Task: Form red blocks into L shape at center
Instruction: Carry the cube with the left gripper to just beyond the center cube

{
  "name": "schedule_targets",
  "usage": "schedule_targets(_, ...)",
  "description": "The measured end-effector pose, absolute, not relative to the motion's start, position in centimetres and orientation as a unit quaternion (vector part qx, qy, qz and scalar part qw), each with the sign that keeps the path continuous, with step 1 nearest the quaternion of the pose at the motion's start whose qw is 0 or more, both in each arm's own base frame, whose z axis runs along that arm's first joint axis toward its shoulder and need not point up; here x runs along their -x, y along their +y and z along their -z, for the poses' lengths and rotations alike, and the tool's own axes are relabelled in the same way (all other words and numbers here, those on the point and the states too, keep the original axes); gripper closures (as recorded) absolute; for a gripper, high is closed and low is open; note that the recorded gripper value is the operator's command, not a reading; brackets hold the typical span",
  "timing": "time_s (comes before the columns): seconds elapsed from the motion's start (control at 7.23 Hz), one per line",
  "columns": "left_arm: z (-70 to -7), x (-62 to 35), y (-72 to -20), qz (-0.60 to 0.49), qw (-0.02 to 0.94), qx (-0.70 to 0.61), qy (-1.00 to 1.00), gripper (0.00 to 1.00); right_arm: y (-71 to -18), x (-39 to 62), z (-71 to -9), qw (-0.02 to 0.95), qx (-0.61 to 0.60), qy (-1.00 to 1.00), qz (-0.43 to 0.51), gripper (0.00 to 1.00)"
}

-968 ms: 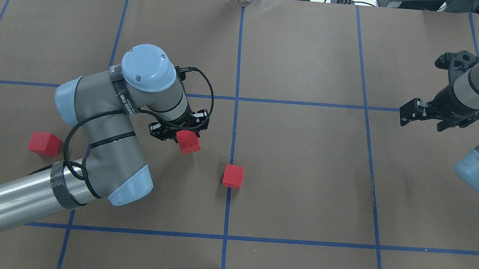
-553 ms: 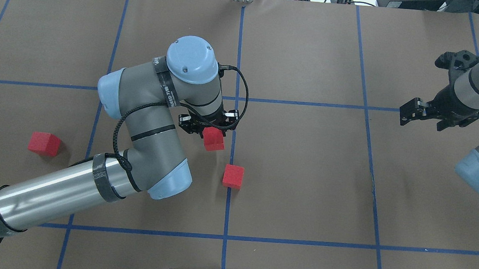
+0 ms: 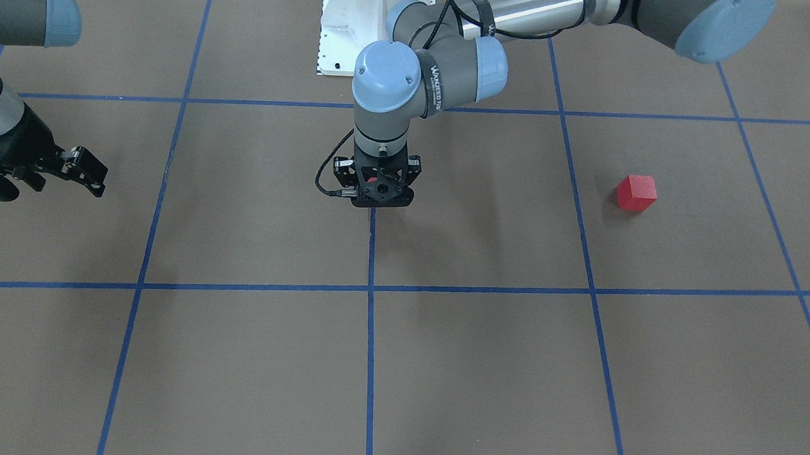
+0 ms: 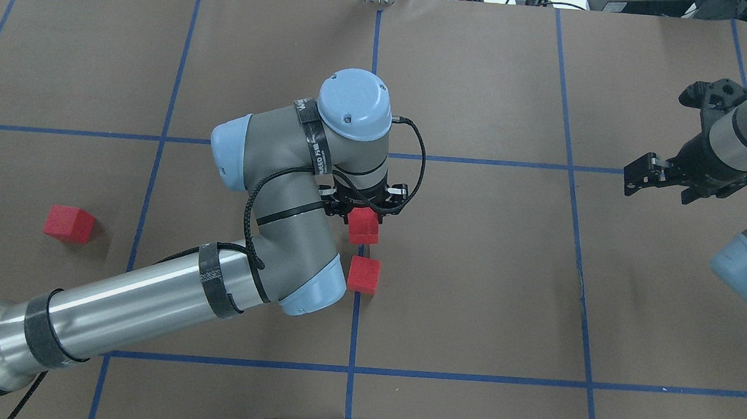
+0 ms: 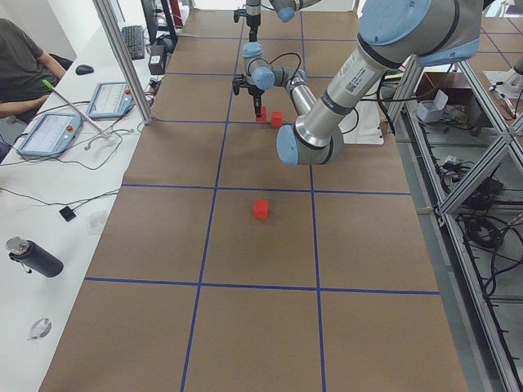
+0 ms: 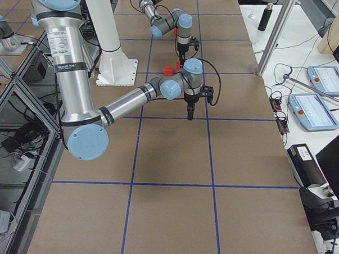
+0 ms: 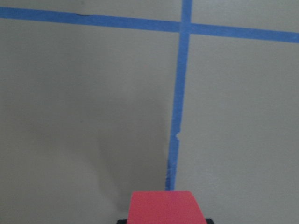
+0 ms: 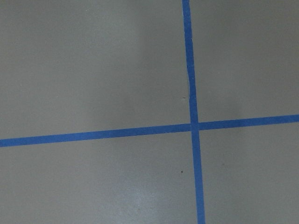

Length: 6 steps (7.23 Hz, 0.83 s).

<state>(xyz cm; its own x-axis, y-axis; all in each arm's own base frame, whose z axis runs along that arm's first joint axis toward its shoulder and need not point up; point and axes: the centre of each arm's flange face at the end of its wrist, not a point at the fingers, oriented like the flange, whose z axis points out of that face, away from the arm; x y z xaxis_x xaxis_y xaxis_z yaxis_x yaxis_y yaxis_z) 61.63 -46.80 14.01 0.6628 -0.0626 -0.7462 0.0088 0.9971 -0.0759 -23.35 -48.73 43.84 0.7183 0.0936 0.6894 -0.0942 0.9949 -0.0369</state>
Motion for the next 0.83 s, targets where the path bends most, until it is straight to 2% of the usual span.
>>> schedule_targets(0.83,-14.3,-62.9,-45.7,0.011,0.913,0.039,0.406,1.0,-48.7,23.4,-43.9,0.927,0.001,-0.371,-0.051,0.0)
